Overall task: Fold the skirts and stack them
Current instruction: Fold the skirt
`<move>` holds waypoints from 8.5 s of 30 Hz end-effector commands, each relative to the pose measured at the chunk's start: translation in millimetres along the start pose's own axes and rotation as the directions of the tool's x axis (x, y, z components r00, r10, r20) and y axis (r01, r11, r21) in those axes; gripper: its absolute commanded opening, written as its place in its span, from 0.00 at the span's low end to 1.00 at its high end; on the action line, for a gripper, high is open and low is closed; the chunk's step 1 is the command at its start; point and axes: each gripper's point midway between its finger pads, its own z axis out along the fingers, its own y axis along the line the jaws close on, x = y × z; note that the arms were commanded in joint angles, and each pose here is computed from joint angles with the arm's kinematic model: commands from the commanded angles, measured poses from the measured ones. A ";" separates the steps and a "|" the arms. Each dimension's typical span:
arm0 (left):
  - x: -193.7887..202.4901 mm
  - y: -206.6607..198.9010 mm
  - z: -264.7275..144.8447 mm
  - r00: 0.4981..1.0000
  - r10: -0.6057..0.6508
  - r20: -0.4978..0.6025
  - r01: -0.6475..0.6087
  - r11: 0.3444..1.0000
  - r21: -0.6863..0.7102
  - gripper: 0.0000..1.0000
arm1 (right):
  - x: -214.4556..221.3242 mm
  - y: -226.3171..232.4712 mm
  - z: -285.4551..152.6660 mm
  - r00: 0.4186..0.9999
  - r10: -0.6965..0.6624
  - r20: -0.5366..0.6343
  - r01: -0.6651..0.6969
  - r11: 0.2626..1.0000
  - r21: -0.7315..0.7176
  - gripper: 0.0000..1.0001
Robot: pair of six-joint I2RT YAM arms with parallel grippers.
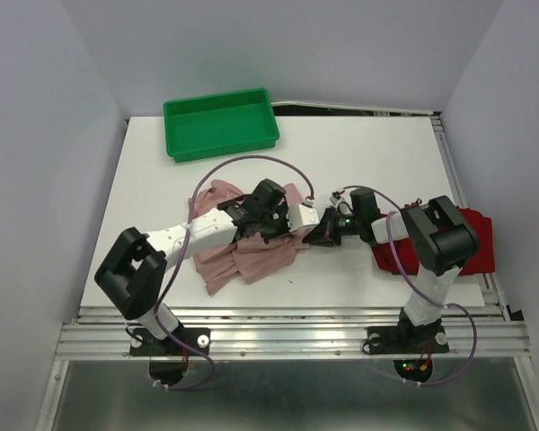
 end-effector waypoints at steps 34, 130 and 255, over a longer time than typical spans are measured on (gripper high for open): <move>22.9 -38.6 41.5 0.928 -0.371 -0.028 0.366 0.898 0.244 0.00 | -13.4 4.3 -46.7 0.992 -0.112 0.057 0.113 0.993 -0.018 0.70; 170.4 4.1 -90.1 0.913 -0.282 -0.295 0.208 0.944 -0.257 0.49 | -41.2 29.7 -0.2 0.985 -0.116 0.128 0.131 0.984 -0.117 0.01; -114.5 88.5 112.1 0.853 -0.498 0.157 0.406 0.821 0.403 0.59 | -36.7 -7.7 -53.1 0.897 -0.441 0.015 0.435 0.889 0.142 0.22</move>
